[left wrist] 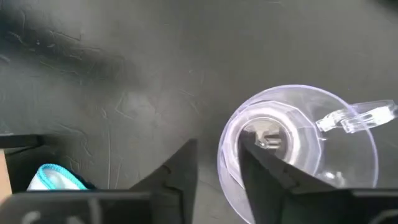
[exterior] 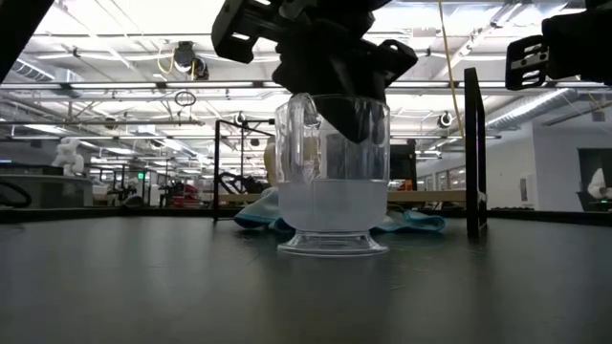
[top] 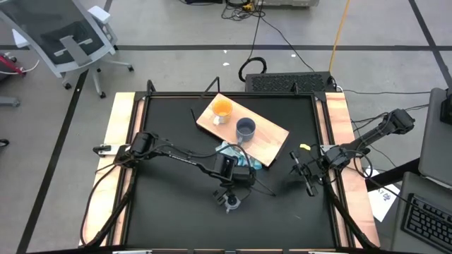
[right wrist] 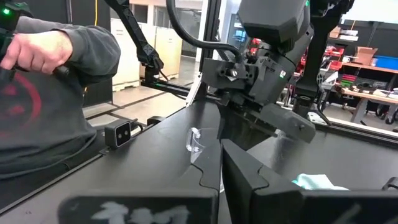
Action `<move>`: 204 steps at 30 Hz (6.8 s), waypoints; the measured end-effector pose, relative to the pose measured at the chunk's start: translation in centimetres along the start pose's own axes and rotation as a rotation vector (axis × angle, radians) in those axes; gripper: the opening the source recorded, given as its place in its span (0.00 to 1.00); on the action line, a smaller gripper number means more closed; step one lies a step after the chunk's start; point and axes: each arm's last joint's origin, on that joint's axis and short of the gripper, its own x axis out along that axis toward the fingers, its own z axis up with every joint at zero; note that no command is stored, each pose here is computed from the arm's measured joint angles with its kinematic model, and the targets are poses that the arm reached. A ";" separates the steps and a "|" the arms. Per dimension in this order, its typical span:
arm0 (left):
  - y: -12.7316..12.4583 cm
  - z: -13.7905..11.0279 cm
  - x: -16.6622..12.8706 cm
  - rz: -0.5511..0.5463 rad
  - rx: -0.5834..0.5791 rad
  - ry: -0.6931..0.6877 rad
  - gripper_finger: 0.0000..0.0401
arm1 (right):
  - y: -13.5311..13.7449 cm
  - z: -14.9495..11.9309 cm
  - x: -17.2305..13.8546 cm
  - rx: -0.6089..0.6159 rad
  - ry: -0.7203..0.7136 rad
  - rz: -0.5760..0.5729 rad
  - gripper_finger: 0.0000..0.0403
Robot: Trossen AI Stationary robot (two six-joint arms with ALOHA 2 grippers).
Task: Stack small to large cups/mugs on shelf
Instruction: Put the transparent mug on the shelf
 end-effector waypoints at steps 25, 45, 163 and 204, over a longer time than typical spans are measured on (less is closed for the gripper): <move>-3.0 4.3 -11.5 -0.038 -0.036 0.158 0.48 | 0.0 0.0 0.0 0.021 0.001 0.003 0.01; -12.9 -3.0 -23.0 -0.212 -0.236 0.034 0.02 | 0.0 0.0 0.0 0.018 -0.003 0.004 0.01; -19.9 -25.1 -6.0 0.428 -0.453 -0.682 0.05 | -8.4 8.4 24.2 1.023 1.061 -0.350 0.38; -20.0 -25.5 -5.6 0.414 -0.458 -0.634 0.05 | -6.7 10.5 28.1 0.655 0.672 -0.027 0.27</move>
